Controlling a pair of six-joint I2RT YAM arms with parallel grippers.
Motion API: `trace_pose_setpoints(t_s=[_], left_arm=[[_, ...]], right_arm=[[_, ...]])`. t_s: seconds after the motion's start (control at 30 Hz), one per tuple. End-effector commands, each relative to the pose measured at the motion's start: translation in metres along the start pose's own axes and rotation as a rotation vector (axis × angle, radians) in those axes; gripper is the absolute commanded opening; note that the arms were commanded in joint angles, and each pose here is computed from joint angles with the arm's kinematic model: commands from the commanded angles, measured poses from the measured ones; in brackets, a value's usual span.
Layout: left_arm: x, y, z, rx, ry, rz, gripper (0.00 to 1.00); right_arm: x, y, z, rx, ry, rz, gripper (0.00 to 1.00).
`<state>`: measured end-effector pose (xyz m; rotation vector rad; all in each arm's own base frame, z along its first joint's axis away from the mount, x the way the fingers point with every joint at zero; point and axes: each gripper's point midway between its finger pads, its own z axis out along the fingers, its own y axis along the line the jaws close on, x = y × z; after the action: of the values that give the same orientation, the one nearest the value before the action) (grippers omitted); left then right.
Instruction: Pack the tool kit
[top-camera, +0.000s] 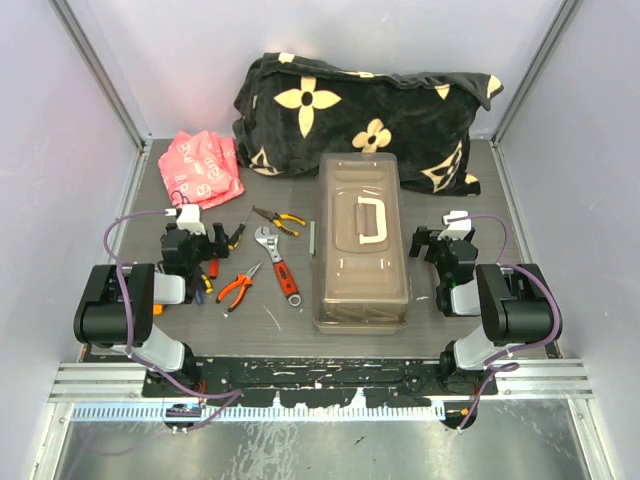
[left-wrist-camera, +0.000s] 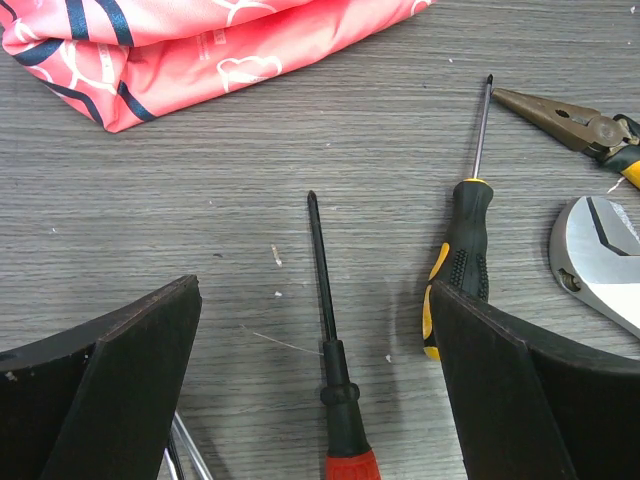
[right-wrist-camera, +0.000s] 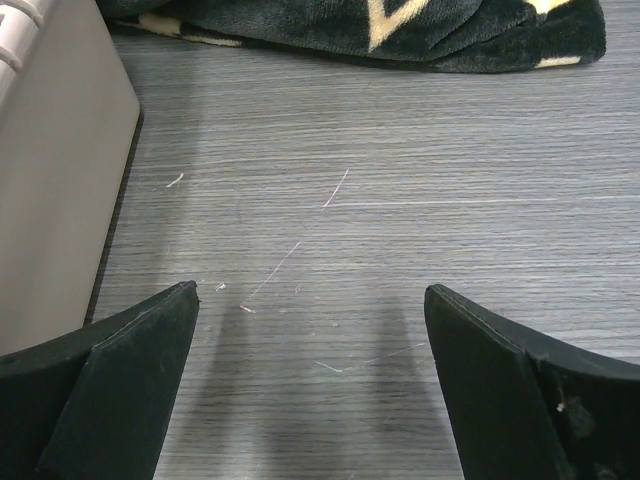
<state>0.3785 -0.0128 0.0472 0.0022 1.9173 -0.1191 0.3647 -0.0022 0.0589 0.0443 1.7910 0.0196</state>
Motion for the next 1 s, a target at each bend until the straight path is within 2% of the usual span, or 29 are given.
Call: trace_pose_setpoints(t_s=[0.0, 0.1, 0.23, 0.37, 0.57, 0.67, 0.77, 0.87, 0.97], left_arm=[[-0.024, -0.003, 0.005, 0.015, -0.072, 0.027, 0.98], [-0.032, -0.007, 0.005, 0.041, -0.083, 0.043, 0.98], [-0.049, -0.012, 0.000, 0.057, -0.018, 0.030, 0.98], [-0.062, -0.024, -0.021, 0.102, 0.061, 0.001, 0.98], [-0.106, -0.052, -0.068, 0.218, 0.009, -0.029, 0.98], [-0.121, -0.068, -0.083, 0.289, 0.031, -0.078, 0.98], [-0.122, -0.089, -0.094, 0.391, 0.113, -0.158, 0.98], [-0.125, -0.108, -0.099, 0.485, 0.176, -0.266, 0.98], [-0.135, -0.121, -0.097, 0.541, 0.206, -0.369, 0.99]], right_arm=[[-0.025, 0.001, 0.005, -0.003, -0.088, -0.010, 1.00], [-0.025, 0.001, 0.005, -0.003, -0.088, -0.010, 1.00], [-0.026, 0.000, 0.005, 0.000, -0.090, -0.010, 1.00], [-0.042, -0.020, -0.004, 0.125, -0.117, 0.039, 1.00], [-0.074, -0.047, -0.025, 0.291, -0.092, 0.045, 1.00], [-0.098, -0.047, -0.036, 0.309, -0.104, 0.100, 1.00], [-0.123, -0.043, -0.049, 0.299, -0.063, 0.130, 0.98], [-0.154, -0.032, -0.063, 0.253, -0.029, 0.154, 0.93], [-0.186, -0.013, -0.078, 0.154, -0.015, 0.173, 0.93]])
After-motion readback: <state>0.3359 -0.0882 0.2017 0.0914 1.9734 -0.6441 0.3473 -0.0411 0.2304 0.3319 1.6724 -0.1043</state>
